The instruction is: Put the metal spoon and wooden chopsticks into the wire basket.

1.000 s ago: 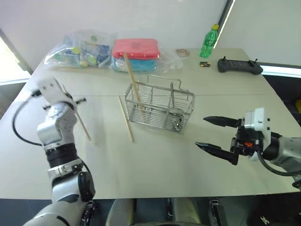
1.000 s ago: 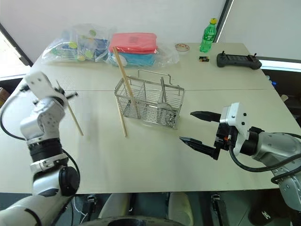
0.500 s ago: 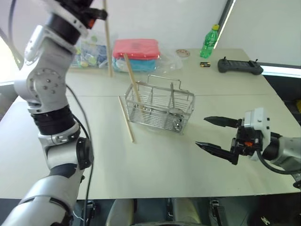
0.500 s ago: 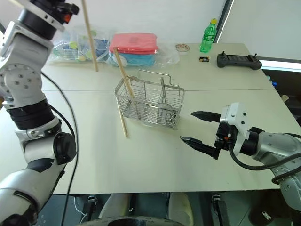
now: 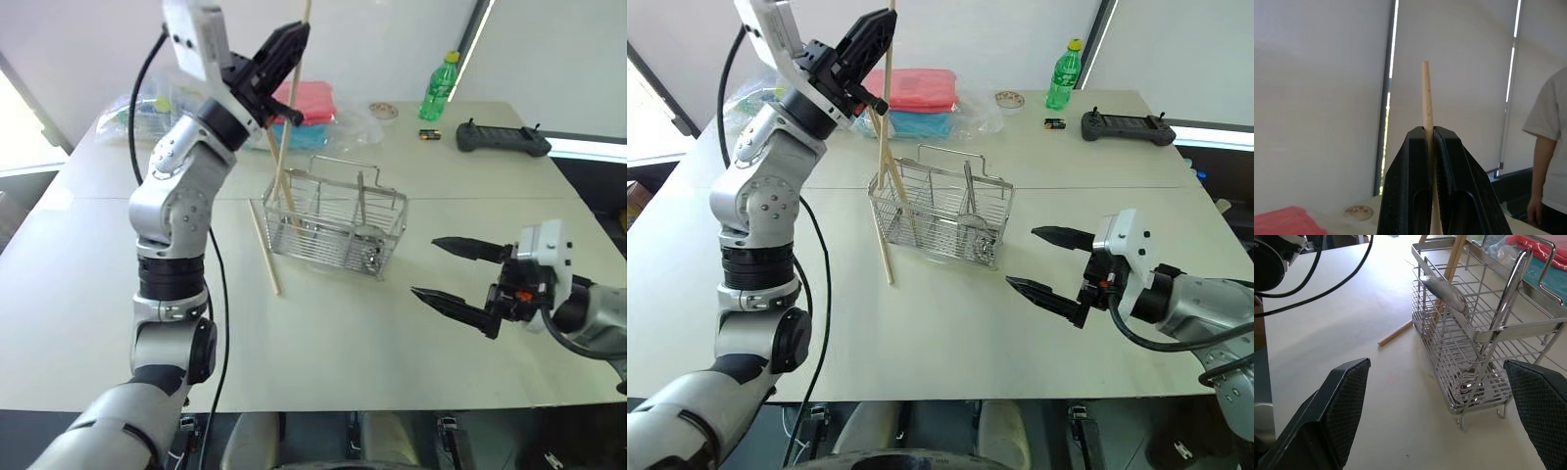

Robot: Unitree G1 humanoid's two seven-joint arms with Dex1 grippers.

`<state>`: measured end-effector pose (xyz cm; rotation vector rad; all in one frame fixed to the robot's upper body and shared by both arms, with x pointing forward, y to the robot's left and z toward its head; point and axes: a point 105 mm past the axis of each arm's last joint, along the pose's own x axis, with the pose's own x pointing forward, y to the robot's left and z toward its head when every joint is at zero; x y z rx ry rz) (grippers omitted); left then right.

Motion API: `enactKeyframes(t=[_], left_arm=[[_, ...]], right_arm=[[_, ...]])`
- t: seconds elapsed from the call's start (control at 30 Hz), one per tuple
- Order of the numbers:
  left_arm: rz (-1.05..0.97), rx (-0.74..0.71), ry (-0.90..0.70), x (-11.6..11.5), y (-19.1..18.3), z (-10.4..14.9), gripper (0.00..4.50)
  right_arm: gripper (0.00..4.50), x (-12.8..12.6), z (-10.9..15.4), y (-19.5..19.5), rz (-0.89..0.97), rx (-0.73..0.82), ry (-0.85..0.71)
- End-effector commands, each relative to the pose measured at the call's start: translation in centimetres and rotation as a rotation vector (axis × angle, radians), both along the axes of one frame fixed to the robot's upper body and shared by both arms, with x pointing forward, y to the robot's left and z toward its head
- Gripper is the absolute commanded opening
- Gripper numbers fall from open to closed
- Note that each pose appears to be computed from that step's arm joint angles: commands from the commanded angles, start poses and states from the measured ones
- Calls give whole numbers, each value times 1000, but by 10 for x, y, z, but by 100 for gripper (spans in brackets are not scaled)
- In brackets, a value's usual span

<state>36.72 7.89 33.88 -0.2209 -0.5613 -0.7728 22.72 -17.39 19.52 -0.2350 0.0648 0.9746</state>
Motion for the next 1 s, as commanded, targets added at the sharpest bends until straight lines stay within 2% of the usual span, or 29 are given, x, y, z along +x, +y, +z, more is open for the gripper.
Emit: enactKeyframes(t=[0.03, 0.1, 0.13, 0.23, 0.4, 0.43, 0.6, 0.73, 0.9, 1.0], left_arm=[[2, -3, -47, 1, -4, 6, 3], [3, -6, -33, 5, -3, -2, 3], [7, -9, -30, 6, -2, -4, 36], [11, -25, -35, 6, -1, -5, 154], [-26, -58, -37, -3, 0, 2, 422], [-34, -60, -35, -6, 1, 4, 446], [-10, -124, 7, -14, 25, 25, 446], [179, -218, 137, 3, 88, 33, 446], [415, -213, 265, 13, 159, 4, 446], [579, -136, 445, 25, 184, -39, 446]], right_arm=[[450, -3, 11, 4, 8, 22, -45], [450, -3, 13, 3, 2, 27, -48], [450, -3, 13, 3, 1, 29, -47], [450, -4, 13, 4, -2, 34, -43], [450, -3, 13, 3, -12, 48, -34], [450, -2, 13, 2, -14, 48, -33], [450, -1, 12, 2, -16, 54, -31], [450, -2, 9, 3, -13, 56, -27], [450, -2, 7, 3, -21, 65, -28], [450, -3, 6, 3, -23, 67, -29]])
